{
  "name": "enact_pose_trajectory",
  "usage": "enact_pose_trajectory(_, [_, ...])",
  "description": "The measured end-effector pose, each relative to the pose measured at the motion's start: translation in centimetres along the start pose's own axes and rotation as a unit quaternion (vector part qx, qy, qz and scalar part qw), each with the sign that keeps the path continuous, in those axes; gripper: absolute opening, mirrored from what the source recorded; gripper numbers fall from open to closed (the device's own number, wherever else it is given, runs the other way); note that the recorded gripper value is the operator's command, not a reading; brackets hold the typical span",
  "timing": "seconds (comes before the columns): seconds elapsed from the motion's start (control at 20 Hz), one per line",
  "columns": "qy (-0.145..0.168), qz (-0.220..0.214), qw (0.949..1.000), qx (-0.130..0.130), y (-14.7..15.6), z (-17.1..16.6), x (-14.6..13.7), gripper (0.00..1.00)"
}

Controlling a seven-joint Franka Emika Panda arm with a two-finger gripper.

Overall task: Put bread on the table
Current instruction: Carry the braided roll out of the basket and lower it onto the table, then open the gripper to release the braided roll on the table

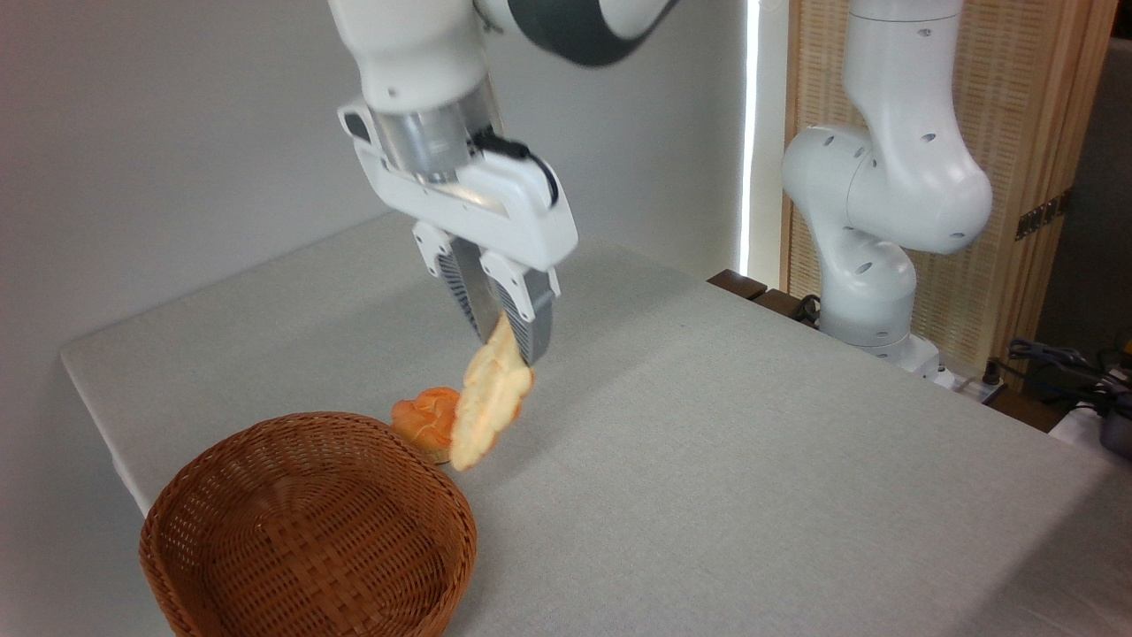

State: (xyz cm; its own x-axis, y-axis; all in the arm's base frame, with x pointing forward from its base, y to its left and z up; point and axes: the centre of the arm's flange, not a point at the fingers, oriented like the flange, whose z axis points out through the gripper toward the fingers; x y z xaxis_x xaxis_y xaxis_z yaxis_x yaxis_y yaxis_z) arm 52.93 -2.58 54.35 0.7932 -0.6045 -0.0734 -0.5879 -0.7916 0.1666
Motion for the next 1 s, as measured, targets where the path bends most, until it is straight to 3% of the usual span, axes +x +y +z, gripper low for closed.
enact_pose_trajectory(0.05, [-0.005,-0.001,0.9999,-0.009,0.0,0.8,0.0,0.68])
enact_pose_trajectory(0.15, [-0.013,-0.002,0.9997,-0.020,0.0,2.0,0.0,1.00])
enact_pose_trajectory(0.3, [-0.022,0.006,0.9994,-0.027,0.3,3.2,0.6,1.00])
enact_pose_trajectory(0.55, [-0.003,0.025,0.9996,-0.009,1.4,3.7,2.8,1.00])
enact_pose_trajectory(1.0, [0.005,0.038,0.9993,0.000,2.2,4.2,4.1,1.00])
